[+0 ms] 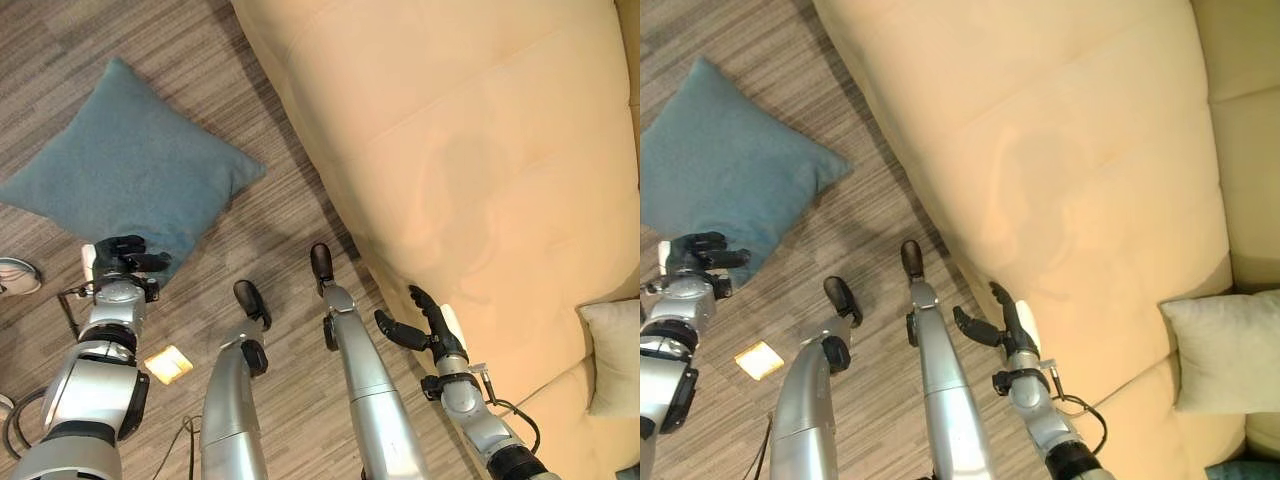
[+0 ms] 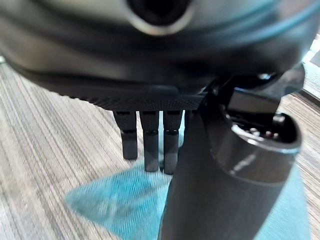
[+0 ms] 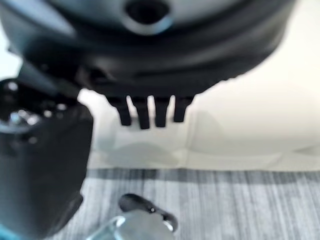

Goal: Pick up all the scattered cushions and arrange them neatly on the sofa.

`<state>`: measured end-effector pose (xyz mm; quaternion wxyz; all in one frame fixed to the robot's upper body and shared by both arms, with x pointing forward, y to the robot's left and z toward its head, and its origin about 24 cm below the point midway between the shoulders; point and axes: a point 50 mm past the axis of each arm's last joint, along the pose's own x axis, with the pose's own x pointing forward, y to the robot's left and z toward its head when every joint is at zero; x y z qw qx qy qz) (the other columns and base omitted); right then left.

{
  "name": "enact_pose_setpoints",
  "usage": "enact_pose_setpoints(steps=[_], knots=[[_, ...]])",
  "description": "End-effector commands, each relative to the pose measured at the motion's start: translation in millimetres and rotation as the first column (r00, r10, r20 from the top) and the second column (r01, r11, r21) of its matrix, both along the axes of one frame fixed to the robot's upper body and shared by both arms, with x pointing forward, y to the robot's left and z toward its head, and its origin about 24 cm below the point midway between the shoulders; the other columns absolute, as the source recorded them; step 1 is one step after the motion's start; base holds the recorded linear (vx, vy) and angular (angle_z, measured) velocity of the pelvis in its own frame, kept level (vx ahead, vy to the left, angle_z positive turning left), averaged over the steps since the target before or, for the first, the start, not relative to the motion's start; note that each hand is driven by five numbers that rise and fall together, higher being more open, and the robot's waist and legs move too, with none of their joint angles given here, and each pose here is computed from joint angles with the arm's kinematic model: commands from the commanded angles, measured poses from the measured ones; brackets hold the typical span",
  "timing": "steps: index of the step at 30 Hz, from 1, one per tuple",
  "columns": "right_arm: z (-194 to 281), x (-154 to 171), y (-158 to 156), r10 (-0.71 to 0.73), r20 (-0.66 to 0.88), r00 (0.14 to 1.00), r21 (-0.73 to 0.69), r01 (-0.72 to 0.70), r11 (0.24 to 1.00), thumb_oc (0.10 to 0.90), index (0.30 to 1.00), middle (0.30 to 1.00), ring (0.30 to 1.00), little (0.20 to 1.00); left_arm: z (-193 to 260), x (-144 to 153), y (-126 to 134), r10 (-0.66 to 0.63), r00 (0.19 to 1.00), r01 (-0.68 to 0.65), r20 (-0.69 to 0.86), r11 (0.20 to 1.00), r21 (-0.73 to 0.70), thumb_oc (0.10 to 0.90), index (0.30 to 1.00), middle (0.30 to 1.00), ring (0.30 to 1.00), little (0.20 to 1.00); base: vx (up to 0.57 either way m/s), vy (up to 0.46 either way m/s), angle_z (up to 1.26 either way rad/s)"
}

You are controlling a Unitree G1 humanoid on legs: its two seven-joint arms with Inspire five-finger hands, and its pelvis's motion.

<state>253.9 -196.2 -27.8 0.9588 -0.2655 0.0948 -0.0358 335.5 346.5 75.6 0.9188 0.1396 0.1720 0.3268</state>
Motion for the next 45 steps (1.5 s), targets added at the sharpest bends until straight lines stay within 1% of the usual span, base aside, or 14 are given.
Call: enact_pose_setpoints(steps=[1,7,13,15,21,24,26,29,36,38,41,43,44,45], knots=[[-7,-20,-20,-0.016,-0.032,0.999,-0.059,0.015,0.998,0.800,0.900,0.900,0.900,0.900,5,-12,19,0.049,0.997,-0.052,0.062,0.998,0.034,0.800,0.900,0.900,0.900,0.900,0.00,0.000,0.00],[-9,-22,-21,-0.006,-0.046,0.999,-0.070,0.003,0.998,0.800,0.900,0.900,0.900,0.900,-18,-22,13,0.045,0.998,-0.045,0.031,0.999,-0.010,0.800,0.900,0.900,0.900,0.900,0.00,0.000,0.00],[-16,-28,-23,-0.015,-0.087,0.996,-0.070,0.009,0.998,0.800,0.900,0.900,0.900,0.900,-46,-28,-8,-0.007,1.000,0.007,-0.004,0.999,-0.050,0.800,0.900,0.900,0.900,0.900,0.03,0.007,0.02],[-17,-32,-25,-0.007,-0.102,0.995,-0.072,-0.001,0.997,0.800,0.900,0.900,0.900,0.900,-57,-27,-21,-0.030,0.999,0.028,-0.016,0.996,-0.089,0.800,0.900,0.900,0.900,0.900,0.08,0.029,-0.01],[-20,-40,-29,-0.018,-0.120,0.993,-0.070,0.009,0.997,0.800,0.900,0.900,0.900,0.900,-85,-47,-28,0.007,0.998,-0.017,-0.055,0.985,-0.174,0.800,0.900,0.900,0.900,0.900,0.05,0.022,0.00],[-18,-42,-33,-0.023,-0.113,0.993,-0.071,0.015,0.997,0.800,0.900,0.900,0.900,0.900,-79,-45,-23,0.008,0.999,-0.015,-0.047,0.989,-0.148,0.800,0.900,0.900,0.900,0.900,-0.01,-0.002,0.01],[-14,-44,-36,-0.011,-0.095,0.995,-0.073,0.005,0.997,0.800,0.900,0.900,0.900,0.900,-68,-45,-9,0.007,0.998,-0.010,-0.067,0.999,-0.048,0.800,0.900,0.900,0.900,0.900,-0.06,-0.008,0.05],[-12,-47,-39,0.003,-0.088,0.996,-0.081,-0.011,0.997,0.800,0.900,0.900,0.900,0.900,-57,-47,4,0.045,0.997,-0.043,-0.066,0.999,0.032,0.800,0.900,0.900,0.900,0.900,-0.08,0.004,0.05],[-6,-51,-42,0.033,-0.070,0.997,-0.098,-0.040,0.994,0.800,0.900,0.900,0.900,0.900,-43,-45,12,0.140,0.990,-0.140,0.030,0.990,-0.004,0.800,0.900,0.900,0.900,0.900,-0.03,-0.005,-0.01],[1,-47,-44,0.031,-0.031,0.999,-0.094,-0.034,0.995,0.800,0.900,0.900,0.900,0.900,-28,-37,16,0.166,0.983,-0.165,0.084,0.986,-0.017,0.800,0.900,0.900,0.900,0.900,-0.02,0.014,0.00],[11,-42,-47,0.008,0.035,0.999,-0.091,-0.004,0.996,0.800,0.900,0.900,0.900,0.900,-8,-25,12,0.109,0.988,-0.121,0.107,0.986,0.112,0.800,0.900,0.900,0.900,0.900,-0.07,0.030,0.03],[15,-41,-48,-0.016,0.063,0.998,-0.087,0.021,0.996,0.800,0.900,0.900,0.900,0.900,22,-19,9,0.077,0.976,-0.123,0.205,0.968,0.220,0.800,0.900,0.900,0.900,0.900,-0.01,0.045,0.05],[16,-40,-52,-0.053,0.076,0.996,-0.080,0.059,0.995,0.800,0.900,0.900,0.900,0.900,46,-19,14,0.097,0.953,-0.179,0.287,0.944,0.276,0.800,0.900,0.900,0.900,0.900,0.05,0.024,0.04],[16,-40,-51,-0.067,0.077,0.995,-0.058,0.071,0.996,0.800,0.900,0.900,0.900,0.900,60,-21,18,0.101,0.943,-0.207,0.318,0.925,0.318,0.800,0.900,0.900,0.900,0.900,0.07,0.008,0.07]])
